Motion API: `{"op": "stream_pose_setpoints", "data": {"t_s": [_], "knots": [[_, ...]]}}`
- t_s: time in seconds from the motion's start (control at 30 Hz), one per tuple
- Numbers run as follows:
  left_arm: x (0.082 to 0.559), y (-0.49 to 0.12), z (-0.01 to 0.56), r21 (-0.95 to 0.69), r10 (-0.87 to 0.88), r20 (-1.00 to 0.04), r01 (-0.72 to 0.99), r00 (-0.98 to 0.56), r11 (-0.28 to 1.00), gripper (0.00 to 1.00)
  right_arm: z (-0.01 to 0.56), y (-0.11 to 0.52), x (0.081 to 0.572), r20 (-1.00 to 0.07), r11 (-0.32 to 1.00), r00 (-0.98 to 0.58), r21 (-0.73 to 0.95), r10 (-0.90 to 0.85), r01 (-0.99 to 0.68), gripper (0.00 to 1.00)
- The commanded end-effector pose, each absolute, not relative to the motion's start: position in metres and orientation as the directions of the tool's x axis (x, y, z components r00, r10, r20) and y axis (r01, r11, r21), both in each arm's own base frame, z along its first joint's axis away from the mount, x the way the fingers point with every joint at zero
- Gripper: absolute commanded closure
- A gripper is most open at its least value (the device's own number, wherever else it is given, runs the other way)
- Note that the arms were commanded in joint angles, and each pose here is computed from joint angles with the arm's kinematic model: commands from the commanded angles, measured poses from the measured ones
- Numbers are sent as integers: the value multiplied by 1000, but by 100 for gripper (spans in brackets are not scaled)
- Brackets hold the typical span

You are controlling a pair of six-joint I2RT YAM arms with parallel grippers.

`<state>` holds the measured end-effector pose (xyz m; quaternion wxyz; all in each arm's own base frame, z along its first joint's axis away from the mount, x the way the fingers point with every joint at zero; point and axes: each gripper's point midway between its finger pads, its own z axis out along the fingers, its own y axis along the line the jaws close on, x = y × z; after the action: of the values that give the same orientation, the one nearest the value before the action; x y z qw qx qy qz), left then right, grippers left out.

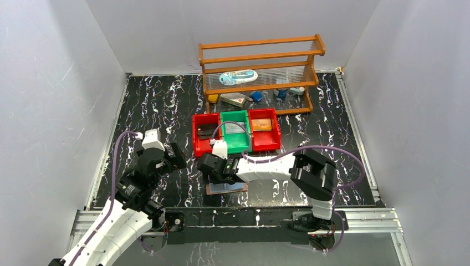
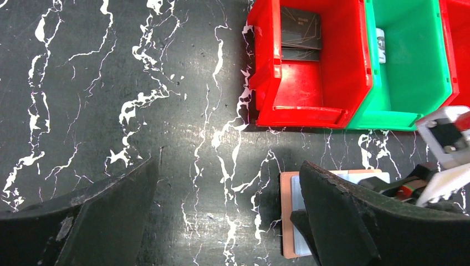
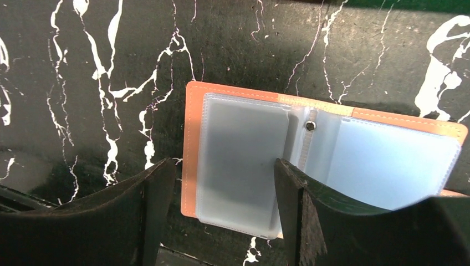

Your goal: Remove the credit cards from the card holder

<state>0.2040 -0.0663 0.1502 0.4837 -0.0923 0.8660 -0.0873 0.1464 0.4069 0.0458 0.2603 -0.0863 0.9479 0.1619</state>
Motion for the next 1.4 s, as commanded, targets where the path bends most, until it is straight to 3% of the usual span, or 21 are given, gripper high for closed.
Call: {"op": "stream_pose_setpoints", "data": {"t_s": [0.0,0.27,0.5,0.73,1.0,1.2,1.37], "knots": [[206,-63,166,-259,-268,-838,-85,-475,962,2,48,409,151,-533,947,-841,212,-95,-242,27],[205,-66,163,-256,-257,-832,-71,-492,964,2,28,395,150,-517,970,-851,148,-89,-192,37],[205,-68,162,-260,-256,-829,-63,-498,964,2,11,385,149,-499,980,-859,85,-112,-177,35],[205,-69,162,-258,-253,-827,-62,-501,964,2,6,384,150,-498,983,-860,77,-109,-169,45],[205,-70,160,-257,-251,-824,-60,-508,965,2,21,397,146,-492,945,-870,275,-21,-179,55],[206,-76,156,-258,-237,-814,-36,-531,966,2,44,405,149,-387,785,-916,598,109,-159,59],[206,-81,153,-257,-223,-804,-16,-552,966,2,54,398,145,-281,673,-948,731,153,-108,59]]}}
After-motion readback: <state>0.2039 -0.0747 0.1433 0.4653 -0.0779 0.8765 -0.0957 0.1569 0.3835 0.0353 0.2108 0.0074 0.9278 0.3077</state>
